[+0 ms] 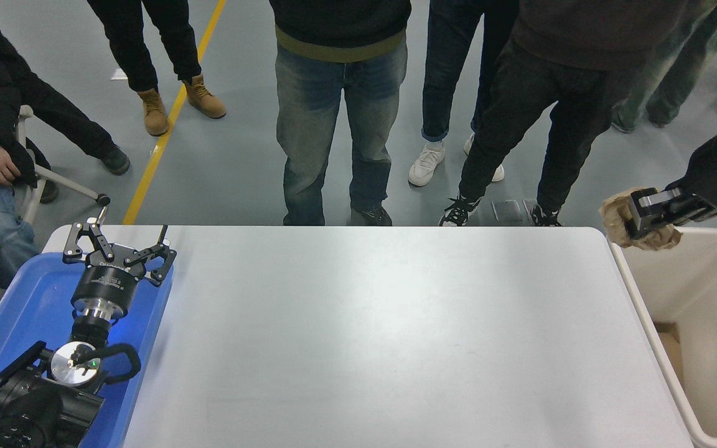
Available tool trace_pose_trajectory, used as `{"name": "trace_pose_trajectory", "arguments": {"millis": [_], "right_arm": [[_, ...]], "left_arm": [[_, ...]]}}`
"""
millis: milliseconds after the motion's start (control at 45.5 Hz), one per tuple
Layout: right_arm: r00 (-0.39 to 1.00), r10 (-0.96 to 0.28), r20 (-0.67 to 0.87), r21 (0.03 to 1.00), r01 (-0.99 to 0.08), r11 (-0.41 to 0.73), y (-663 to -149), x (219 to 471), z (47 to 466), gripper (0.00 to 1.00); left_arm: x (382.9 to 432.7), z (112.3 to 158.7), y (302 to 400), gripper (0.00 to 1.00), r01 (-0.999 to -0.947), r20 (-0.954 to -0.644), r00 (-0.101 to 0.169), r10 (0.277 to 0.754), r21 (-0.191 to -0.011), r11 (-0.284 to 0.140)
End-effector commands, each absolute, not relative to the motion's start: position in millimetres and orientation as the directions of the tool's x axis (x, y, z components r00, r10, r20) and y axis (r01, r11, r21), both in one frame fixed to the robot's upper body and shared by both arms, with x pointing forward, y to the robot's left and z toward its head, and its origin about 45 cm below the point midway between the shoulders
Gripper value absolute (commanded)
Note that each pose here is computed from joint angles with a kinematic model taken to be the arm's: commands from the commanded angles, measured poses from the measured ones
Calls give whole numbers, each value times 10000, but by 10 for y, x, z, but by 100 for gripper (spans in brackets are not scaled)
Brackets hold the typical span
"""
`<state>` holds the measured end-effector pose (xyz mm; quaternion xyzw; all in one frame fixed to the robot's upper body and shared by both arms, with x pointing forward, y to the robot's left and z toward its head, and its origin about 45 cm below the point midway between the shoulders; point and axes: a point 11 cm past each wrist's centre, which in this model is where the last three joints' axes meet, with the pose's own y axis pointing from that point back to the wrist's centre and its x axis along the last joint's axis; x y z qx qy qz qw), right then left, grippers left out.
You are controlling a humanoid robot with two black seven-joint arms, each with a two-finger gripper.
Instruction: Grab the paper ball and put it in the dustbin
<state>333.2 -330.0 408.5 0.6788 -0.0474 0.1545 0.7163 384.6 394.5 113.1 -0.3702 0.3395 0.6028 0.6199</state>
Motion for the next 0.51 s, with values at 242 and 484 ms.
{"name": "trace_pose_trajectory", "arguments": {"millis": [242, 484], "right_arm": [[9344, 737, 3486, 9193, -3562, 1672, -4014, 3493, 4109, 0], [8459, -298, 5325, 7911, -4849, 3728, -5393, 3545, 3448, 0]], "left_arm": [[3845, 1131, 3950, 99, -9988, -8669, 417, 4967, -491, -18], [3845, 1129, 3944, 99, -9988, -8676, 419, 4955, -496, -24]]}}
